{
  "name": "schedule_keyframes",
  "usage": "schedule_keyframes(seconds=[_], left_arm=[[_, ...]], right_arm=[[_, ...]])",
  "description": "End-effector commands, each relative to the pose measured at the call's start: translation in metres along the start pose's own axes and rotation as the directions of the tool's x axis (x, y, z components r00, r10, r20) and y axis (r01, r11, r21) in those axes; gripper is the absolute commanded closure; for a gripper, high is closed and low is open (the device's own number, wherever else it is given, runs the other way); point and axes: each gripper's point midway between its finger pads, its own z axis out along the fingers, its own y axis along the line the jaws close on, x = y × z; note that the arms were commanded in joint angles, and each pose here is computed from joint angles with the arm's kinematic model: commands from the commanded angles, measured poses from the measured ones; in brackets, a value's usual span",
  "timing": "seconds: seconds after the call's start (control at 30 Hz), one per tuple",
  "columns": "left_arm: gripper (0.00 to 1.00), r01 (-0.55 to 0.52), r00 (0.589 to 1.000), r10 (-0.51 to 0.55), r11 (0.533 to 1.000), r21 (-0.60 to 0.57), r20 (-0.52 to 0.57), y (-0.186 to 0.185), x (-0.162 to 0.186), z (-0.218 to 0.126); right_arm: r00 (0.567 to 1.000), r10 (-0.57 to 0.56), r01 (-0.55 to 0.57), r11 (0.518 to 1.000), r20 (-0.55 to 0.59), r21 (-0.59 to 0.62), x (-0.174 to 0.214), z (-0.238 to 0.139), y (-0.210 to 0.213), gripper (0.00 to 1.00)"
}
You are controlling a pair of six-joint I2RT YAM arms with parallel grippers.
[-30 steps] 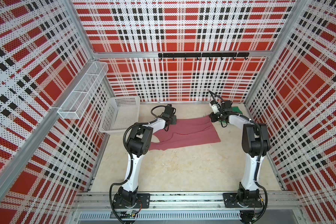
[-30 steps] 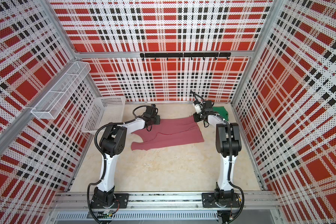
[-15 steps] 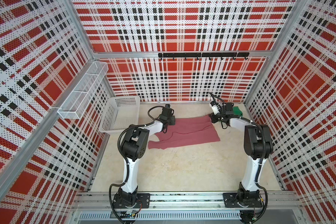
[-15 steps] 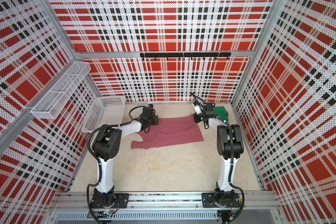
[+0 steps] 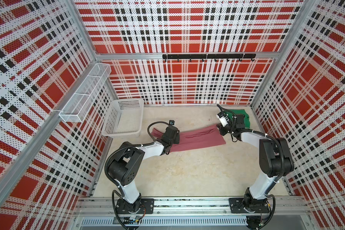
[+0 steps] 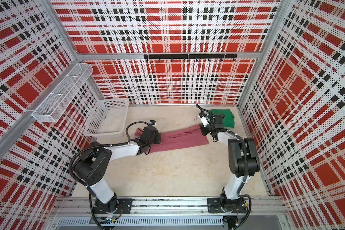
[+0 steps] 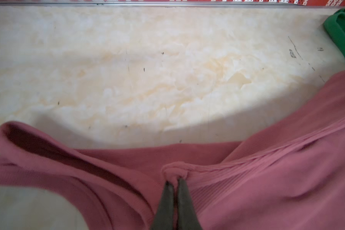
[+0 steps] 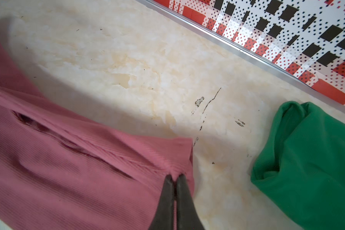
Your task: Fold and stack the tank tops
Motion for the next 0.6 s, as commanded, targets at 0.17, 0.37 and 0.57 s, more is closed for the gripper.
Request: schedule_keyframes(seconds=[0.17, 0.37, 0.57], left_arm=[[0.72, 0.213, 0.974, -0.207, 0.976, -0.056, 0.098, 0.007, 0.04, -0.033], [0.33, 0.263, 0.953, -0.247, 0.962, -0.073, 0.178, 0.019, 0.012, -0.061], [0.37, 0.302, 0.943, -0.296, 0.953, -0.02, 0.151, 0.016, -0.024, -0.061]], right_arm=[[0.996, -0.008, -0.005, 0.991, 0.094, 0.134, 0.011, -0.054, 0.006, 0.89], [0.995, 0.081, -0.091, 0.98, 0.063, 0.174, 0.02, -0.074, 0.005, 0.4], [0.898, 0.44, -0.43, 0.885, -0.021, 0.18, 0.01, -0.074, 0.001, 0.4]])
